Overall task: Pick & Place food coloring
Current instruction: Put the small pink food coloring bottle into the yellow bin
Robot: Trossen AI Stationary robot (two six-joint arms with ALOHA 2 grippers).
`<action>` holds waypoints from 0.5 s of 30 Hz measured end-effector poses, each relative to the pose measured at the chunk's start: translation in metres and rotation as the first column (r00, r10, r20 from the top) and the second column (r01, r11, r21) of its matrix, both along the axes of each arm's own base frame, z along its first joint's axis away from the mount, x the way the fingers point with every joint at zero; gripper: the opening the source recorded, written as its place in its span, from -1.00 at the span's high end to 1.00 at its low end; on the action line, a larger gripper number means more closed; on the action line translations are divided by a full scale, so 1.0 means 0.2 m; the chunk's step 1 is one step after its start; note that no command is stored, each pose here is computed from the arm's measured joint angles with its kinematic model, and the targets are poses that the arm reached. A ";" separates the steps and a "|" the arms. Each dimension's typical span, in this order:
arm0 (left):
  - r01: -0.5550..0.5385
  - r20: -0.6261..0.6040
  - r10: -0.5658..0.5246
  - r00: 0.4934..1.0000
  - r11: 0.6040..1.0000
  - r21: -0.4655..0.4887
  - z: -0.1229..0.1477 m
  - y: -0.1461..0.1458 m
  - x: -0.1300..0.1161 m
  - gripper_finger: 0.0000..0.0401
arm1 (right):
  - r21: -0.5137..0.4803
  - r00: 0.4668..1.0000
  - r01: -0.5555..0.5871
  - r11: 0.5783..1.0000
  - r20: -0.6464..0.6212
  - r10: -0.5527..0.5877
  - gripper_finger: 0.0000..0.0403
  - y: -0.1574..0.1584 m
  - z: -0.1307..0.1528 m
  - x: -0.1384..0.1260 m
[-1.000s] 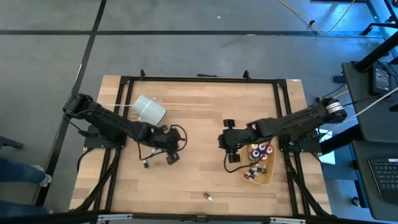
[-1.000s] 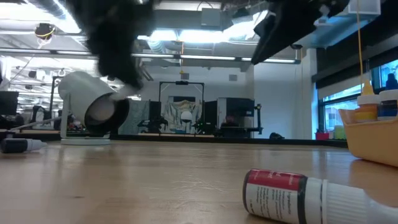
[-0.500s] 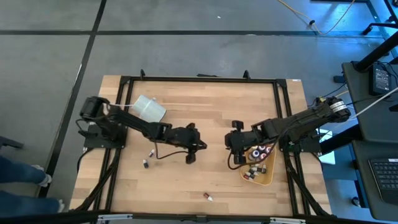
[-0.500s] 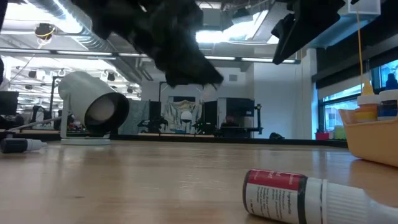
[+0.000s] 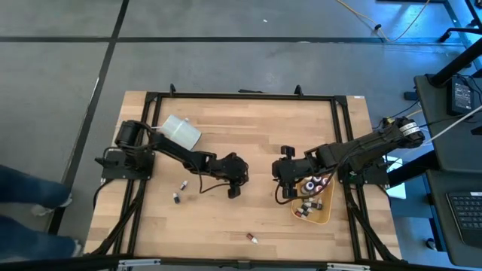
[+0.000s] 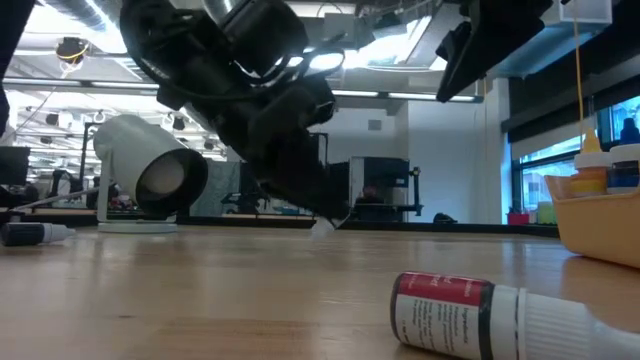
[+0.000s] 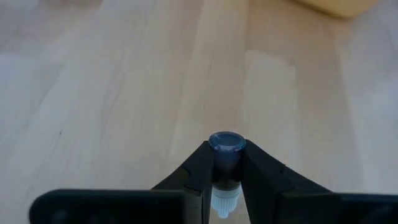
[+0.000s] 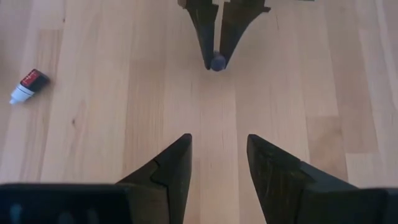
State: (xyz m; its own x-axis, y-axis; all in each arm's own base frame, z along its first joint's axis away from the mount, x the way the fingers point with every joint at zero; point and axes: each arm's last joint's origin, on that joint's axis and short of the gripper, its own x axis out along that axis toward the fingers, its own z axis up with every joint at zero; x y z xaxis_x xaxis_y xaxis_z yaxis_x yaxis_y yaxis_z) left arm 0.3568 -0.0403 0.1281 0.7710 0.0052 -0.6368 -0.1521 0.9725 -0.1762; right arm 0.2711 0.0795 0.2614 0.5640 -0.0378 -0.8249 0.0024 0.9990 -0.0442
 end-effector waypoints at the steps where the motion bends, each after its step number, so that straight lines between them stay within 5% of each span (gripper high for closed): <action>1: 0.000 -0.004 0.000 1.000 1.000 0.001 -0.01 0.00 0.00 0.69 | 0.001 1.000 0.000 1.000 0.002 0.000 0.22 0.00 0.00 0.00; 15: 0.007 -0.005 -0.007 1.000 1.000 -0.002 -0.01 -0.03 0.00 0.53 | 0.000 1.000 -0.002 1.000 0.005 0.002 0.22 0.00 0.00 0.00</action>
State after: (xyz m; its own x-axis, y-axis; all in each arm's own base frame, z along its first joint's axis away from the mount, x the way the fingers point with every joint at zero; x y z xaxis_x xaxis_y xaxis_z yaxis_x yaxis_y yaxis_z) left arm 0.3566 -0.0460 0.1253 0.7678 -0.0015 -0.6407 -0.1458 0.9733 -0.1770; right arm 0.2715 0.0797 0.2617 0.5683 -0.0364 -0.8220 0.0002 0.9990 -0.0441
